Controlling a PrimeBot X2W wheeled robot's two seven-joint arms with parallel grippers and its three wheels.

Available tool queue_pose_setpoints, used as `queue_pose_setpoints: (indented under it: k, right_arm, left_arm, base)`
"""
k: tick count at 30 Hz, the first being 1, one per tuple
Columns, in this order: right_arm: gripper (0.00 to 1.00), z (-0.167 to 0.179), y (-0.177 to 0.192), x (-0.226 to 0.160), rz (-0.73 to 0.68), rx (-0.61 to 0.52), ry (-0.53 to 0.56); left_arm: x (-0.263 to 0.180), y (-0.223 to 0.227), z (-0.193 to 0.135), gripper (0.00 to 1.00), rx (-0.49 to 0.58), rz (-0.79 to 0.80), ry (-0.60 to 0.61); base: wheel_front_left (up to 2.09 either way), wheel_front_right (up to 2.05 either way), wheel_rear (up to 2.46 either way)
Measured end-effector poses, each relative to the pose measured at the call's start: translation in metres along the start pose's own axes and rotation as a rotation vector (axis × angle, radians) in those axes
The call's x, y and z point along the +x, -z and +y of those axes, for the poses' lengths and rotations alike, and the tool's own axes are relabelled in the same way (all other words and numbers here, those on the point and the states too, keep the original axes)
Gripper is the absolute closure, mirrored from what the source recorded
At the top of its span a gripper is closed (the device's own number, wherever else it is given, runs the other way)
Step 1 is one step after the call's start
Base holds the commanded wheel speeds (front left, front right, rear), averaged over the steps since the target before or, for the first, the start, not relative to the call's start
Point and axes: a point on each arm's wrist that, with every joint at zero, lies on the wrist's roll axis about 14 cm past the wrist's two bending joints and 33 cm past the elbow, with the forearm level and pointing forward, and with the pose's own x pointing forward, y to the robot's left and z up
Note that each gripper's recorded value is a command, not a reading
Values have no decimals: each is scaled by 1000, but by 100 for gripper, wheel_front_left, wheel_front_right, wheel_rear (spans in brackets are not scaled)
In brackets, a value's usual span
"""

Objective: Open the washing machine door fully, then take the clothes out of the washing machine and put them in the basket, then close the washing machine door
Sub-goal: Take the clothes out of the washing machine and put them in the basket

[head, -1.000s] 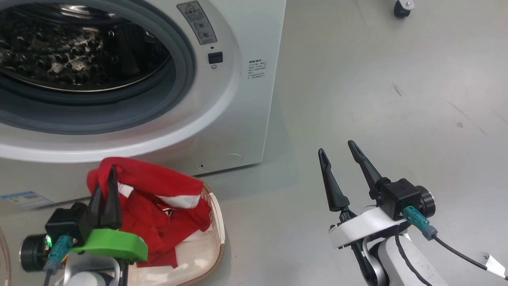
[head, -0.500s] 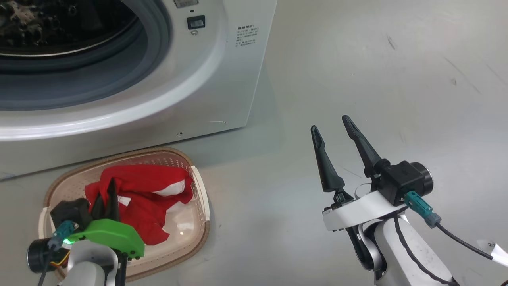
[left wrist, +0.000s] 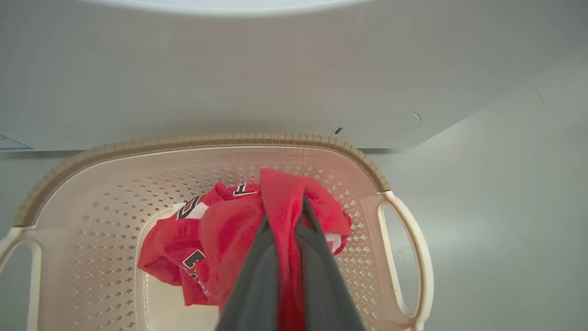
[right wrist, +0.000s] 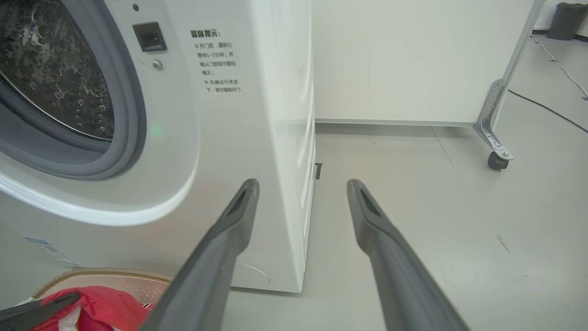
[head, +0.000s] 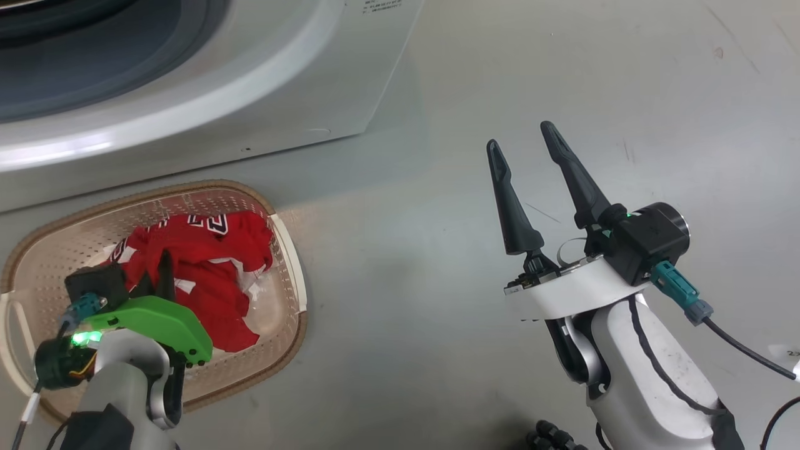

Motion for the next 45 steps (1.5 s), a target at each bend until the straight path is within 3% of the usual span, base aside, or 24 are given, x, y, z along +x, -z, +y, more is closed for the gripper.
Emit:
queue_pose_setpoints:
  k: [8, 14, 15, 16, 17, 18, 26, 45]
  right_arm:
    - [0, -6, 16, 6, 37, -4, 14]
    - [0, -7, 16, 9, 36, -7, 10]
    - [0, -7, 17, 9, 37, -7, 10]
    - [0, -7, 17, 9, 38, -8, 11]
    - [0, -7, 17, 9, 40, -9, 12]
    - [0, -8, 17, 9, 40, -9, 13]
    - [0, -3, 11, 8, 28, -8, 2]
    - [0, -1, -26, -17, -51, -17, 22]
  left_arm:
    - [8, 46, 19, 100, -50, 144, -56]
    - [15, 48, 20, 96, -60, 162, -55]
    - [16, 48, 19, 62, -60, 163, -52]
    - [17, 49, 19, 40, -59, 166, -51]
    - [17, 49, 19, 26, -58, 169, -51]
    - [17, 50, 19, 0, -62, 174, -47]
    - [9, 46, 17, 0, -93, 163, -40]
    - [-43, -73, -16, 0, 23, -279, 73]
  base:
    - [0, 0, 0]
    - [0, 0, 0]
    - [0, 0, 0]
    - [0, 0, 0]
    - [0, 0, 0]
    - [0, 0, 0]
    - [0, 0, 0]
    - [0, 0, 0]
